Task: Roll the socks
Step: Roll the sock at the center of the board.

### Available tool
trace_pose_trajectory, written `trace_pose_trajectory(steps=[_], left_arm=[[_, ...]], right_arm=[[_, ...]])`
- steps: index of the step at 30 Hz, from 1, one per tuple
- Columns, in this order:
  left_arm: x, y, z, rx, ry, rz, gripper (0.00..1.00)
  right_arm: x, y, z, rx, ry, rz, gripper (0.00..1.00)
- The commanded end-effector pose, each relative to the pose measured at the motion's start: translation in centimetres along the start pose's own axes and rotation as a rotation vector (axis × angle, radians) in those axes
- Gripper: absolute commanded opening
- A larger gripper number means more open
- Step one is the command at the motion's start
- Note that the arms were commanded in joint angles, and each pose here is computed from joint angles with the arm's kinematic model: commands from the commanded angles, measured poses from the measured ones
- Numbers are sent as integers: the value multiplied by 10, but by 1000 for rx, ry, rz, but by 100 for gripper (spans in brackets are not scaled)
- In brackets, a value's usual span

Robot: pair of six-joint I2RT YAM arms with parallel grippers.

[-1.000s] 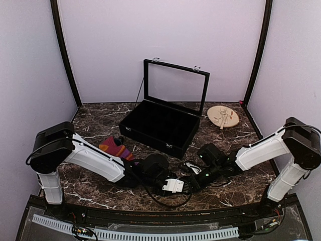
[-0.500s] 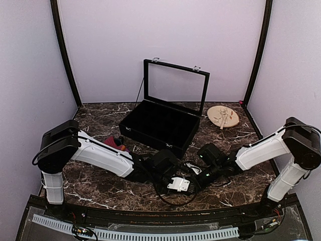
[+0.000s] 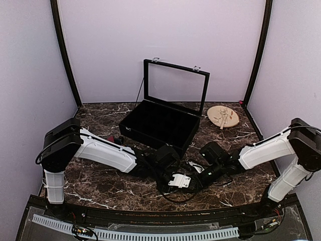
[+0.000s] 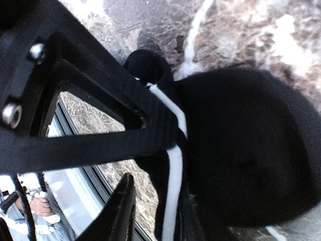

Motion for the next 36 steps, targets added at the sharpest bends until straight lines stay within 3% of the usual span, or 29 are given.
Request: trace_pose_trajectory(steps=[1,12,25,36], left_arm=[[35,-49,12,248,148,-110,12],[43,-51,3,322,168,-218,11],[38,-40,-11,516,118,-442,11],[38,-28,-12,661,49,-627,12]], right_arm=[[0,-8,-8,53,-32,21,31],[-4,-18,-26,99,-130,58,40],[-11,-16,-66,230,-400,16,41],[12,12,-86,320,-610,-118,41]])
Point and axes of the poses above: each gripper's point midway between its finger pads, its own z axis out along the fingers, its own y axis along the line the jaws close on, x = y × z, the point moved 8 cm from there along -z, back along the fingers, and after that the axes turned 15 degrees about z, right-handed, at the moved point
